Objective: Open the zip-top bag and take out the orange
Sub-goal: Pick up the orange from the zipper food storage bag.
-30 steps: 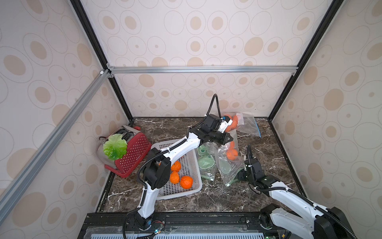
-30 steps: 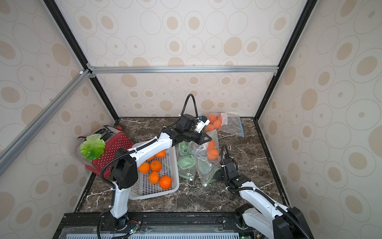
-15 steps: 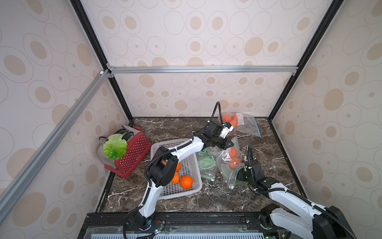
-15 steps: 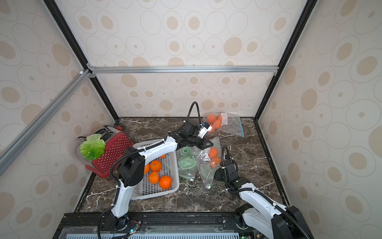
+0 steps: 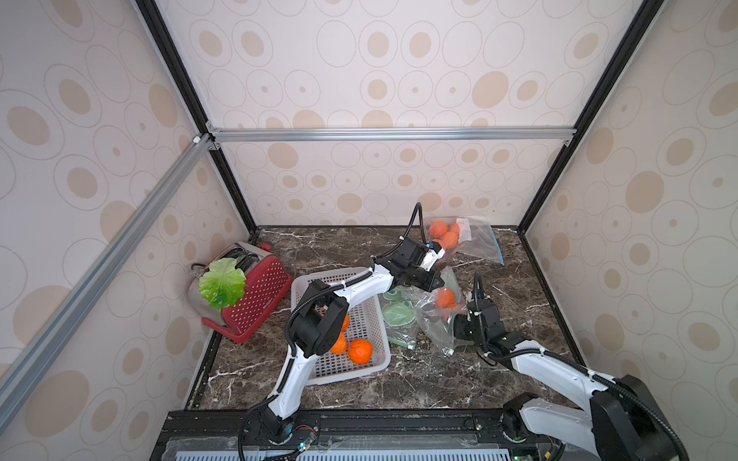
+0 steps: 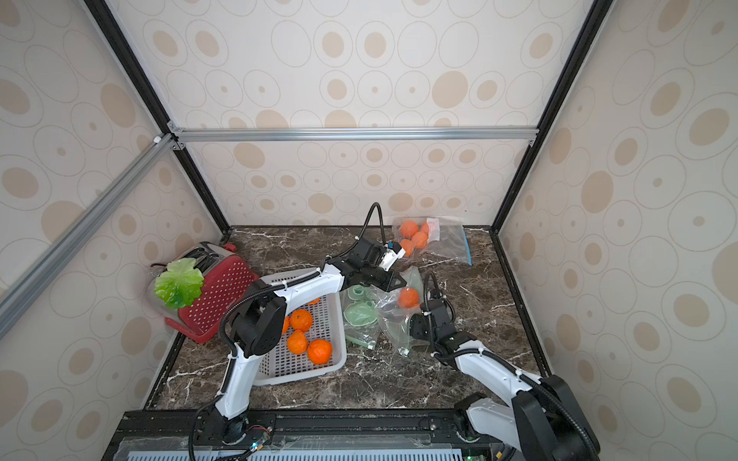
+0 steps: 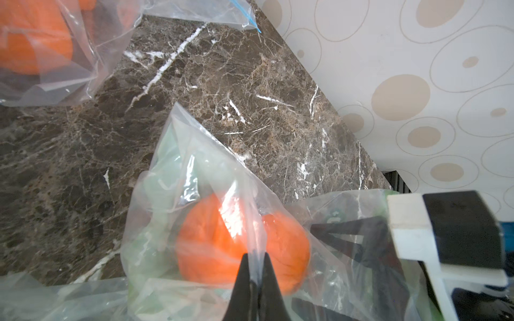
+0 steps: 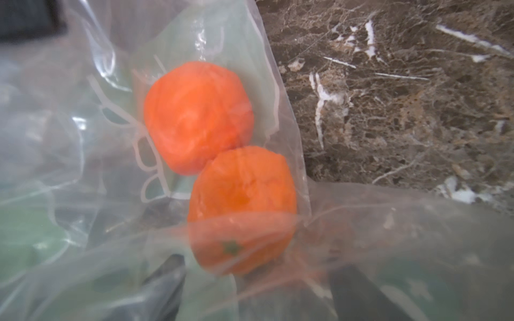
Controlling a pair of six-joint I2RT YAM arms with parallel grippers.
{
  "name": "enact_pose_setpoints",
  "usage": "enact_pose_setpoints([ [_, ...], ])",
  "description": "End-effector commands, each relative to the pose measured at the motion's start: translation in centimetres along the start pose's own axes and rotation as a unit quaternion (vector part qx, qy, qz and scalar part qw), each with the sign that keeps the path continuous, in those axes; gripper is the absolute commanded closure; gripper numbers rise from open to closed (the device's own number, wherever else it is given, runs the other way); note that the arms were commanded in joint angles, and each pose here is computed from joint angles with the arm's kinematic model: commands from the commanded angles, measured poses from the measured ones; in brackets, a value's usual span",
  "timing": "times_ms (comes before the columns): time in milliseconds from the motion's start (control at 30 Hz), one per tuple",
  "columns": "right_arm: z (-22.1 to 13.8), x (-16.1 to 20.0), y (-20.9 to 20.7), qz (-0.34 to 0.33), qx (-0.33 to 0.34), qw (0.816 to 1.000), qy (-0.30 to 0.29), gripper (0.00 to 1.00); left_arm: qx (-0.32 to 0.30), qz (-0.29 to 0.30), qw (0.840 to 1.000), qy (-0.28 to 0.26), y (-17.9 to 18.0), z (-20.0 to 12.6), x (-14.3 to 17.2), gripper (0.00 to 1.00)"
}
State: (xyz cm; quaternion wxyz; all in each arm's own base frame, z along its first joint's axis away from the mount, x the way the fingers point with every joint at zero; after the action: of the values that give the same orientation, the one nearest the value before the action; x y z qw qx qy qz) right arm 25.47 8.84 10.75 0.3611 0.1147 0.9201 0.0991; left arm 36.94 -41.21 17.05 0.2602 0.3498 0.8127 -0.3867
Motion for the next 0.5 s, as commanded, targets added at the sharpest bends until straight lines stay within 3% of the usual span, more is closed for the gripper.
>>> enact_pose_setpoints([
  [0,0.8,-1.4,0.5,0.006,0.011,1.0,-0.014,0.12,0.003,0.0,1.0,0.009,0.3,0.4,0.7,1.0],
  [100,2.0,-1.4,0.5,0.001,0.029,1.0,-0.008,0.11,0.008,0.001,1.0,0.011,0.2,0.5,0.8,1.0],
  [267,3.4,-0.9,0.5,-0.003,0.038,0.999,0.009,0.18,0.005,0.003,1.0,0.014,0.3,0.4,0.9,1.0],
  [467,2.8,-1.1,1.1,-0.005,0.015,1.0,0.015,0.34,0.001,0.003,1.0,0.017,0.4,0.3,1.4,1.0],
])
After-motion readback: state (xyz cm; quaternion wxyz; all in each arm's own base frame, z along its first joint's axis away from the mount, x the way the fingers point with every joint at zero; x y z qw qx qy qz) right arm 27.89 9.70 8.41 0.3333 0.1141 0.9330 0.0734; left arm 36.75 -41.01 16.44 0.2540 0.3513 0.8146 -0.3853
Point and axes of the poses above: each gripper's point midway between its finger pads, its own z axis out along the fingers, its own y axis along the line the jaws close on, x = y × z, the point moved 6 cm from there along -z, back along the fingers, and after that the axes turned 6 degrees about z, right-handed, at the moved point
